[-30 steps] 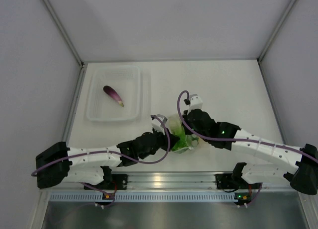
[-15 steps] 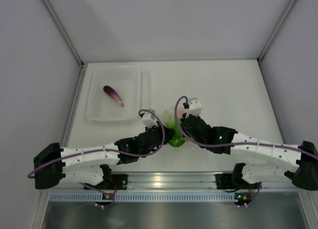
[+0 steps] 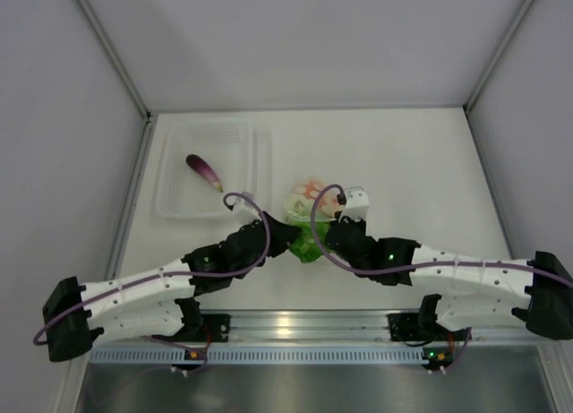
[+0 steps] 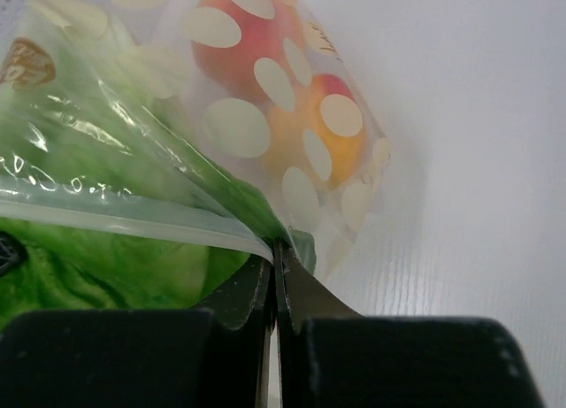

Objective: Open the zip-top bag and remove the fake food

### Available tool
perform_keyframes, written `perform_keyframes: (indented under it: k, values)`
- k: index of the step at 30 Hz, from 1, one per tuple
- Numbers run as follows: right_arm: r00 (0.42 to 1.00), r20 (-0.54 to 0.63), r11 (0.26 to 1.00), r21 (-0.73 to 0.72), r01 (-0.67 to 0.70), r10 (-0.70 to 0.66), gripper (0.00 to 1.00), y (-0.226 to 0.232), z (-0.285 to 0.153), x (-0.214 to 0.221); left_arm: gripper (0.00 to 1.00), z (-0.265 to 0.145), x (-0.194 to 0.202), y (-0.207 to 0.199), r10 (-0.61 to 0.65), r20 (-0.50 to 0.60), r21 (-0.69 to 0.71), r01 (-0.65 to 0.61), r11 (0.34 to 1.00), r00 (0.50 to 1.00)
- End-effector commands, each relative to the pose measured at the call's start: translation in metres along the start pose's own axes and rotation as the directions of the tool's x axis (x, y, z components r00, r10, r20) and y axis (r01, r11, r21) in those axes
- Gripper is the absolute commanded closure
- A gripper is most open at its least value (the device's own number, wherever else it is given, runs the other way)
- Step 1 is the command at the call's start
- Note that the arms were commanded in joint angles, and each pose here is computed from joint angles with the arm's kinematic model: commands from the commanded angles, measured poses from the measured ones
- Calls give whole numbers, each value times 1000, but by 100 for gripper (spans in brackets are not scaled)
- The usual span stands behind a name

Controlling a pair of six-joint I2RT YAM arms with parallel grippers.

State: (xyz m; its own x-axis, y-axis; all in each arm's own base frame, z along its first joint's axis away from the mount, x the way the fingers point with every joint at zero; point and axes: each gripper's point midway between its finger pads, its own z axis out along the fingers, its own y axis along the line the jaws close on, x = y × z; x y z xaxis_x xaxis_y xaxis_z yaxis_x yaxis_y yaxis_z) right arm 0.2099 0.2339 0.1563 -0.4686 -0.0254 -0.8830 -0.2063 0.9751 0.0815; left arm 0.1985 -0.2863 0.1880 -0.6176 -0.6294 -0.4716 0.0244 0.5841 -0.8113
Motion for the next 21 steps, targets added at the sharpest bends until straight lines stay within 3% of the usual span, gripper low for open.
perform_keyframes:
  k: [1, 7, 12, 15, 21]
  values:
    - [998, 13, 993, 104, 52, -54, 100, -24, 2, 10, 100, -10, -30, -17, -152, 67, 85, 146, 986, 986]
    - [998, 27, 993, 105, 51, -54, 100, -23, 2, 4, 100, -16, -24, 1, -164, 16, 90, 162, 983, 986]
    - [997, 39, 986, 154, 64, -71, 100, -36, 7, -5, 100, -20, 0, 1, -169, -136, 129, 187, 974, 976]
    - [997, 40, 981, 183, 61, -69, 100, -46, 11, -10, 100, -26, -1, -5, -191, -170, 182, 221, 958, 967]
    - [996, 59, 983, 175, 49, -60, 100, -52, 16, -24, 100, -37, 1, -14, -111, -249, 253, 175, 952, 962]
